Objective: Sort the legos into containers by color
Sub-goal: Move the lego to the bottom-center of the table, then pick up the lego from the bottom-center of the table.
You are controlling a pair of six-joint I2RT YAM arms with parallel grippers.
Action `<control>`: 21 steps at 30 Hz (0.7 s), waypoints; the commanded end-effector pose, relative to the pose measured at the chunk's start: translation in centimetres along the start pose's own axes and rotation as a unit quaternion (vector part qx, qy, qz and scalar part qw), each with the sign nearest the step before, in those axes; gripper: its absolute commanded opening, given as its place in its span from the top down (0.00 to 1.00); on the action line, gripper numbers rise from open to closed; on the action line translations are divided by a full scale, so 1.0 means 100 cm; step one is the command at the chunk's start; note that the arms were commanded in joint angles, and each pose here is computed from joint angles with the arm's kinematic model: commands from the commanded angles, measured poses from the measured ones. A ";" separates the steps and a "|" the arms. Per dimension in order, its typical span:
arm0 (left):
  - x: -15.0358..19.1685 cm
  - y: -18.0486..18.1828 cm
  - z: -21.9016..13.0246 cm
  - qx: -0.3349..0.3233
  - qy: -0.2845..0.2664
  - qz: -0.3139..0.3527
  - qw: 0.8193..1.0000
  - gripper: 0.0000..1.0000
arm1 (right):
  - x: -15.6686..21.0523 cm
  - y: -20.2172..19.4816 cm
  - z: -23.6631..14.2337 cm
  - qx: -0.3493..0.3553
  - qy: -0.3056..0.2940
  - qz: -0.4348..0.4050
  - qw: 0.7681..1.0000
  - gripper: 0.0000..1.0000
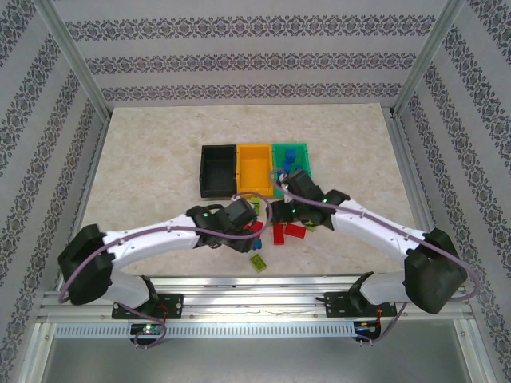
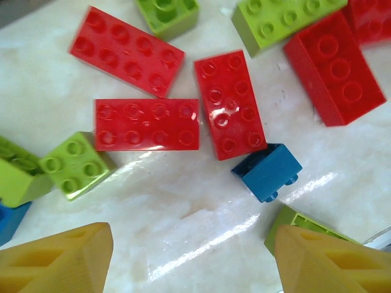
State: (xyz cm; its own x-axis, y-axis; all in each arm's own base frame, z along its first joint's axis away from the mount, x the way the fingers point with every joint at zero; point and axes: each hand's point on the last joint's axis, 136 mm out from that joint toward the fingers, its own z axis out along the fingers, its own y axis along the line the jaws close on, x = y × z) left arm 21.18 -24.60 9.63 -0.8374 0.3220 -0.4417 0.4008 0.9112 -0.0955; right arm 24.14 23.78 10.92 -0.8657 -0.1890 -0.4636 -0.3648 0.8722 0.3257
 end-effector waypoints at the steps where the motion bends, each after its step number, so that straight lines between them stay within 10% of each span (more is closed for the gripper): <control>1: -0.012 0.021 -0.002 0.005 -0.033 -0.071 0.997 0.29 | 0.024 0.025 0.002 -0.023 0.024 -0.016 0.999 0.40; 21: 0.014 0.095 -0.020 0.024 -0.081 -0.249 0.965 0.29 | 0.062 0.055 0.067 0.069 0.104 -0.057 0.991 0.35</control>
State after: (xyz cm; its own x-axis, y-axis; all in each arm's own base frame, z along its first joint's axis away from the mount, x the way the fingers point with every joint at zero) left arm 22.83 -15.16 9.62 -0.8707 -0.1672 -0.4625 0.0027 0.9388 -0.3445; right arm 18.15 30.29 4.39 -0.8701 -0.3935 -0.2968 -0.4590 0.8664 0.1968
